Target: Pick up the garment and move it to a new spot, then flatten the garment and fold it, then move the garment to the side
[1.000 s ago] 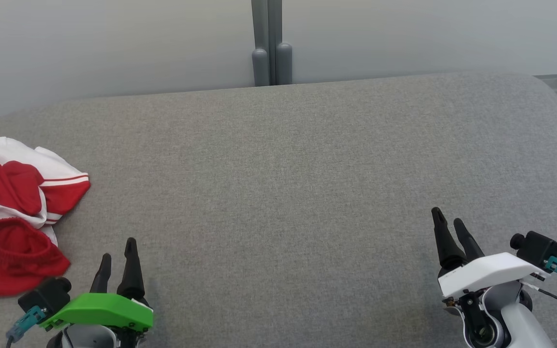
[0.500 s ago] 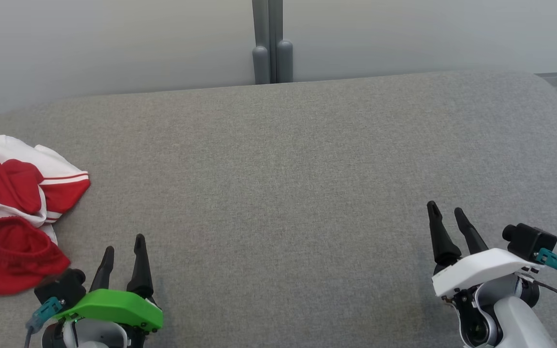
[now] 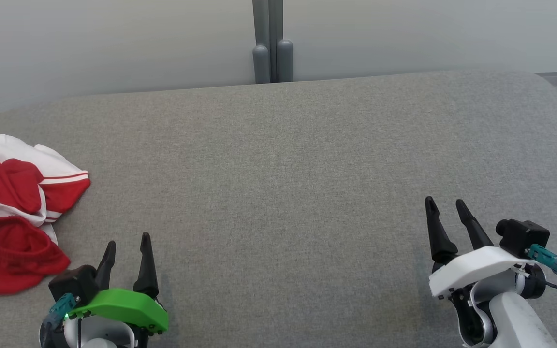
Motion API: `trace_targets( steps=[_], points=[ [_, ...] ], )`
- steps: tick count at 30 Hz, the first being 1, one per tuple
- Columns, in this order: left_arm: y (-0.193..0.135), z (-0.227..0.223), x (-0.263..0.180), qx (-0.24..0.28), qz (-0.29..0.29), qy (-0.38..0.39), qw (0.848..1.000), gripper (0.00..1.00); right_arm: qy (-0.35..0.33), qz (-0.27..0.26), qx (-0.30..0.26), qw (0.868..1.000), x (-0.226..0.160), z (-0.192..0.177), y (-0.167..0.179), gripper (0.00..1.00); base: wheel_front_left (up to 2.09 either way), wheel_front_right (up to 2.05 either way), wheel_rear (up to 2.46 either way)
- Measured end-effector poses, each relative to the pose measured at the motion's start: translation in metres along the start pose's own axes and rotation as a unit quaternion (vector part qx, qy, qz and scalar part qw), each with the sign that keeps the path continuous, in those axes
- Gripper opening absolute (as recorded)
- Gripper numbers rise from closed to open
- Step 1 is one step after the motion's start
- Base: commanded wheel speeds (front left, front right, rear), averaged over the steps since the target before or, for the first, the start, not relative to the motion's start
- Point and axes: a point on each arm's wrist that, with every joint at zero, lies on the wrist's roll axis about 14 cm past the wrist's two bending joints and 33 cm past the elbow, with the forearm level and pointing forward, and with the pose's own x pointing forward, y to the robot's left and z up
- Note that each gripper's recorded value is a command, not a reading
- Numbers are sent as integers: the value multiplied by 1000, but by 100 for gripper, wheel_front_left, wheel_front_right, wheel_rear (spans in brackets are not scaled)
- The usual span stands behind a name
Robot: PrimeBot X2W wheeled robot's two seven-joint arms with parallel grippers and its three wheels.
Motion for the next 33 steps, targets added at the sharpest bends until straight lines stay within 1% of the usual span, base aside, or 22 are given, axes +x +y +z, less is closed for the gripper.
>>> trace_targets(
  steps=[10,19,24,33],
  points=[
    [-2,5,1,42,-5,-13,999,100,3,2,-46,999,0,-4,-2,100,0,0,0],
    [-4,9,1,70,-10,-25,997,100,2,8,-72,997,0,-5,1,100,0,0,0],
    [-2,12,1,75,-9,-30,997,100,1,15,-90,996,1,-6,4,100,0,0,0],
    [-7,11,1,115,-26,-33,992,100,-2,24,-126,992,1,-7,7,100,0,0,0]
  ],
)
